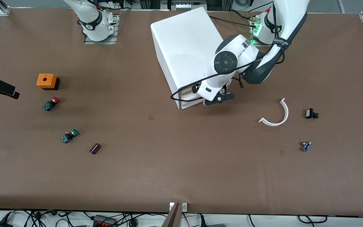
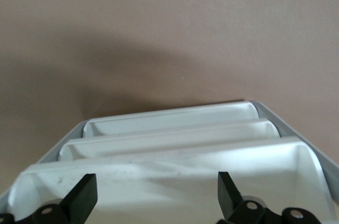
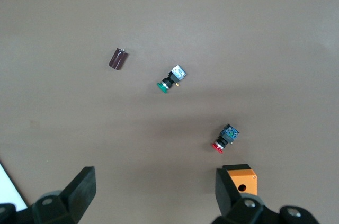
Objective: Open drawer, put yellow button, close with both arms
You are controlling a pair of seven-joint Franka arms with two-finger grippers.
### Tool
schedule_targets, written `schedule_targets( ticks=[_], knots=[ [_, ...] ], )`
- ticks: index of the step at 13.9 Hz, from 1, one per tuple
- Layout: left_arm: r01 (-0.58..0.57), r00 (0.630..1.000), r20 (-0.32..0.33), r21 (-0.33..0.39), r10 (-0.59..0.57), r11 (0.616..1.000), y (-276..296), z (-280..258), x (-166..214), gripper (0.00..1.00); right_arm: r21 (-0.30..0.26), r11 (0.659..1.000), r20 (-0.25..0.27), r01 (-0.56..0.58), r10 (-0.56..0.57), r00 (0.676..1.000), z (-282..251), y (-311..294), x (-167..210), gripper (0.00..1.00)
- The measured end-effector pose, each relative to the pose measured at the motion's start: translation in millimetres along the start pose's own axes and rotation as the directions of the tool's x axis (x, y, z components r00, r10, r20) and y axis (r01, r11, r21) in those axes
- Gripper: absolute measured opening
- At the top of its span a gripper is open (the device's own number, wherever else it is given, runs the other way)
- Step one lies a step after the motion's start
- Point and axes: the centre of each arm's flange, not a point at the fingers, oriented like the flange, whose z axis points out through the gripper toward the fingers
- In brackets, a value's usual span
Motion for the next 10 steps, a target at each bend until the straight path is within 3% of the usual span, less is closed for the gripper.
schedule_targets(
  ticks=[3, 6, 10],
  knots=[
    [-0.034, 0.999, -0.036, -0.041, 0.033, 0.999, -37, -52, 53, 1.00, -0.007, 1.000, -0.001, 0.028, -0.028, 1.000, -1, -3, -1, 1.00],
    [-0.124, 0.991, -0.056, 0.022, 0.125, 0.992, -102, -113, 107, 1.00, -0.008, 0.999, 0.001, 0.044, -0.044, 0.999, 2, -2, -7, 1.00],
    [-0.217, 0.972, -0.071, 0.080, 0.222, 0.973, -179, -180, 147, 1.00, -0.011, 0.999, -0.005, 0.051, -0.051, 0.999, 16, 0, -29, 1.00]
  ],
)
